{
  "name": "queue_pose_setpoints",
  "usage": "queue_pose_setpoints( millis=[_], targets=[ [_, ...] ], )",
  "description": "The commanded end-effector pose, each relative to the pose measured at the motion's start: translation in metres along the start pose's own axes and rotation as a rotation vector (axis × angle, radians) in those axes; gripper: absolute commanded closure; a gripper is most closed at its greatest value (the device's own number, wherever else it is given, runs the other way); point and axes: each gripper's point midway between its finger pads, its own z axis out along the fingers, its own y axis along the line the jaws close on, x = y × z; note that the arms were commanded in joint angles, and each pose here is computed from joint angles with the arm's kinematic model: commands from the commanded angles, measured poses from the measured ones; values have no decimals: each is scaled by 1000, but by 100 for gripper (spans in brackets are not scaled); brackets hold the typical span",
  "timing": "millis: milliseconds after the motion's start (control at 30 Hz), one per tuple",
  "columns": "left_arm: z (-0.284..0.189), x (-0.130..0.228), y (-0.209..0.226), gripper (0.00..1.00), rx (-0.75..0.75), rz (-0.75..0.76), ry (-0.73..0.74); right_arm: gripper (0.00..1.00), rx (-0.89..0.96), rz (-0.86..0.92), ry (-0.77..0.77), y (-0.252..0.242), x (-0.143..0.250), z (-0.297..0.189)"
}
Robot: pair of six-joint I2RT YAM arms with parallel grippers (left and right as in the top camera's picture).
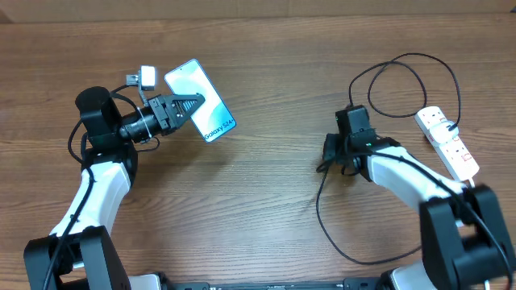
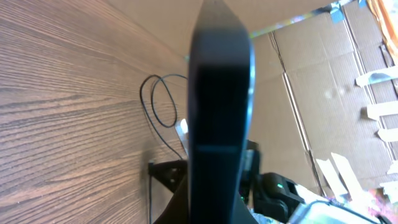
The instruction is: Plug charger to phone and switch on socket
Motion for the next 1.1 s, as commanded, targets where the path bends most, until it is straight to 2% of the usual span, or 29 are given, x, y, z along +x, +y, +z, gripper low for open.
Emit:
queue_pose_setpoints(
  millis=[0, 100, 200, 300, 400, 700, 833, 1000, 1067],
  targets=[
    [0, 4, -10, 96, 39, 59, 36, 75, 26, 10, 14, -3, 1, 8],
    [0, 4, -10, 96, 39, 59, 36, 54, -14, 17, 33, 4, 4, 8],
    [0, 4, -10, 96, 39, 59, 36, 53, -7, 79, 77, 2, 14, 8],
    [0, 4, -10, 96, 38, 59, 35, 56, -41, 80, 134, 7, 26, 6],
    [0, 3, -9, 96, 35, 59, 31, 65, -48, 81, 170, 7, 34, 5],
    [0, 3, -9, 96, 34, 59, 30, 65, -60, 87, 206, 10, 42, 17],
    [0, 3, -9, 96, 34, 57, 30, 78, -51, 89, 259, 7, 56, 28],
    [0, 3, -9, 96, 34, 54, 30, 80, -28, 89, 301, 2, 66, 25],
    [0, 3, -9, 96, 34, 54, 30, 84, -24, 89, 297, 2, 66, 26]
  ],
)
